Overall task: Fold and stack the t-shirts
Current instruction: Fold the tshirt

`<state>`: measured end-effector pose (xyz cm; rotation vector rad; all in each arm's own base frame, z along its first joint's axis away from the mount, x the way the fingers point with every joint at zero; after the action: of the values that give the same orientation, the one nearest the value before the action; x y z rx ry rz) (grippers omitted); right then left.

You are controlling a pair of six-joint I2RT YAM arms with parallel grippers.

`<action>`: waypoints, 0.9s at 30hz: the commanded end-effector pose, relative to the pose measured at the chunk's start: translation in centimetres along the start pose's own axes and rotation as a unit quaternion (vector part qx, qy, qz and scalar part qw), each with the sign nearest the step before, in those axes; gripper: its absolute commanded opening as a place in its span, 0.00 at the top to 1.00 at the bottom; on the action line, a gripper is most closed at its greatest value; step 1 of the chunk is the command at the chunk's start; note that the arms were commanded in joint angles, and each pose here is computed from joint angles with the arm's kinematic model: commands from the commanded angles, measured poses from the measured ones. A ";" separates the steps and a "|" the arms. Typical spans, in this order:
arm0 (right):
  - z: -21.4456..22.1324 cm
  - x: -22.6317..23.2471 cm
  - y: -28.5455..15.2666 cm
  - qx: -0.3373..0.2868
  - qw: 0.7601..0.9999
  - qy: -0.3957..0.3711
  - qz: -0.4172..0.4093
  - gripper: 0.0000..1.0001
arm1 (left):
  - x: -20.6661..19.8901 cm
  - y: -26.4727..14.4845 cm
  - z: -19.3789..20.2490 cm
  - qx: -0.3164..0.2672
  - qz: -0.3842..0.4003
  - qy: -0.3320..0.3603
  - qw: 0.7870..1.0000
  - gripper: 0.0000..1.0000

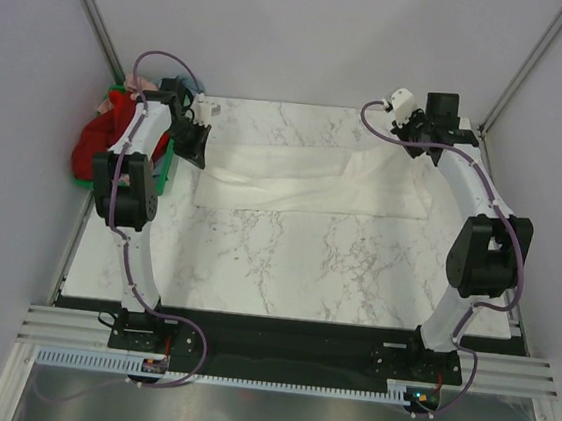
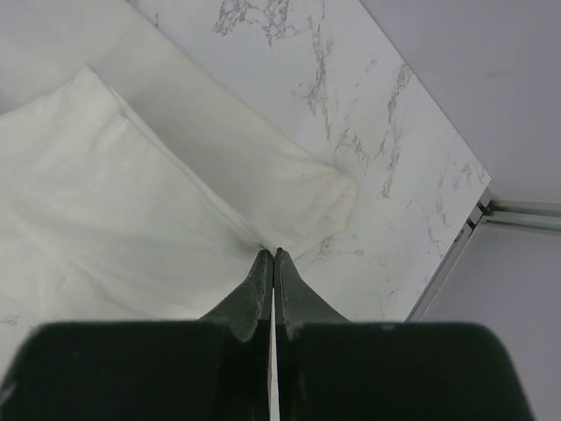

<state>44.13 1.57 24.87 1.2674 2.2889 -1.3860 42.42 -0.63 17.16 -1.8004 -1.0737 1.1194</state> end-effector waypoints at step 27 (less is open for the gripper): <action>3.0 4.4 2.5 0.045 0.988 0.141 -0.053 0.59 | -1.0 2.1 -1.5 -0.005 -0.094 0.106 0.990 0.56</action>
<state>42.37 1.88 18.33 1.4705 2.5002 -1.5060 40.94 -3.85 15.51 -1.7449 -0.9914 0.9466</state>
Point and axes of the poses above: each gripper's point midway between its finger pads, its own y axis out along the fingers, its own x axis along the line the jaws close on, z = x × y, the point moved 9 cm from there along -y, back along the fingers, and after that the axes turned 11 degrees about -y, right-handed, at the moved point
